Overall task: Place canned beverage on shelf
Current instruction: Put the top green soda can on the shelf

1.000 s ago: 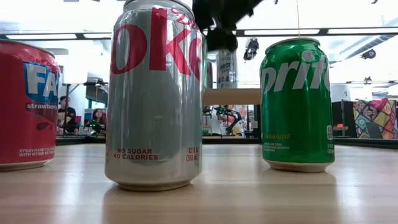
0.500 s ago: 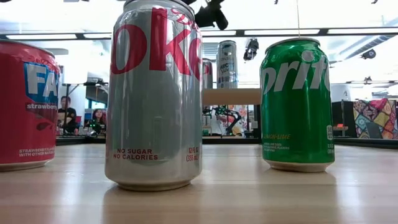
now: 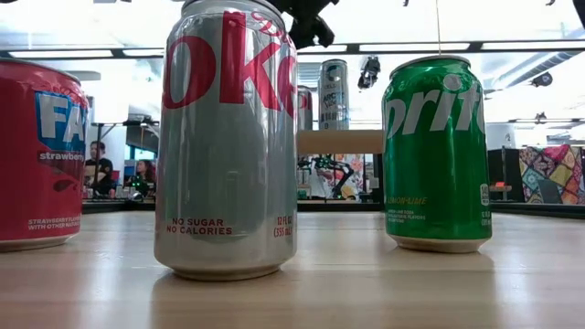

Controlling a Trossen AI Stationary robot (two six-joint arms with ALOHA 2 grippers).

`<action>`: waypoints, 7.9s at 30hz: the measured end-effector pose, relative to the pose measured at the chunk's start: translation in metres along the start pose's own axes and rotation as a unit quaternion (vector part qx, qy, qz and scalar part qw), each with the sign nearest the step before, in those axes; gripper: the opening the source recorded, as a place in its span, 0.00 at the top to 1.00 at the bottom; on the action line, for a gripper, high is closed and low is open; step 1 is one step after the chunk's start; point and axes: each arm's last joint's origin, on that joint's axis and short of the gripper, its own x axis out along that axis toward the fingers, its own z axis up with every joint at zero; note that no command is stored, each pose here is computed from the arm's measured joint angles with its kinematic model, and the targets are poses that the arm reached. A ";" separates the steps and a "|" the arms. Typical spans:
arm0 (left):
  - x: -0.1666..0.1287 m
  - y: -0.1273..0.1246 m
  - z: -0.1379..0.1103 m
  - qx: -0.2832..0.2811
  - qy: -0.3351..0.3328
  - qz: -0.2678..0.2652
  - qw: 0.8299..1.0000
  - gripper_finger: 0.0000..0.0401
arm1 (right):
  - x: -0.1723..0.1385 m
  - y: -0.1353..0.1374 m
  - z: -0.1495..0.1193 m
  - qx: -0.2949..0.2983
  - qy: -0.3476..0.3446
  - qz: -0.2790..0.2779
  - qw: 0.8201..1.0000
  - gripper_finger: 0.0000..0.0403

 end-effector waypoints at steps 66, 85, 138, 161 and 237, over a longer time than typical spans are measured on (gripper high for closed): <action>0.003 -0.003 -0.004 -0.009 0.017 -0.009 1.000 1.00 | 0.008 -0.021 0.011 0.017 -0.023 -0.047 0.998 0.28; 0.003 -0.004 -0.005 -0.016 0.019 -0.010 1.000 1.00 | -0.046 0.012 0.001 -0.117 0.130 0.049 0.983 0.53; 0.003 -0.004 -0.005 -0.015 0.020 -0.011 1.000 1.00 | -0.003 -0.012 -0.009 -0.159 0.084 -0.008 0.984 0.98; 0.003 -0.004 -0.005 -0.015 0.021 -0.011 1.000 1.00 | 0.025 -0.027 -0.021 -0.144 0.113 -0.017 0.983 0.98; 0.141 -0.098 -0.076 0.004 0.311 0.111 0.944 1.00 | -0.095 -0.074 -0.060 -0.295 0.025 0.019 0.955 0.98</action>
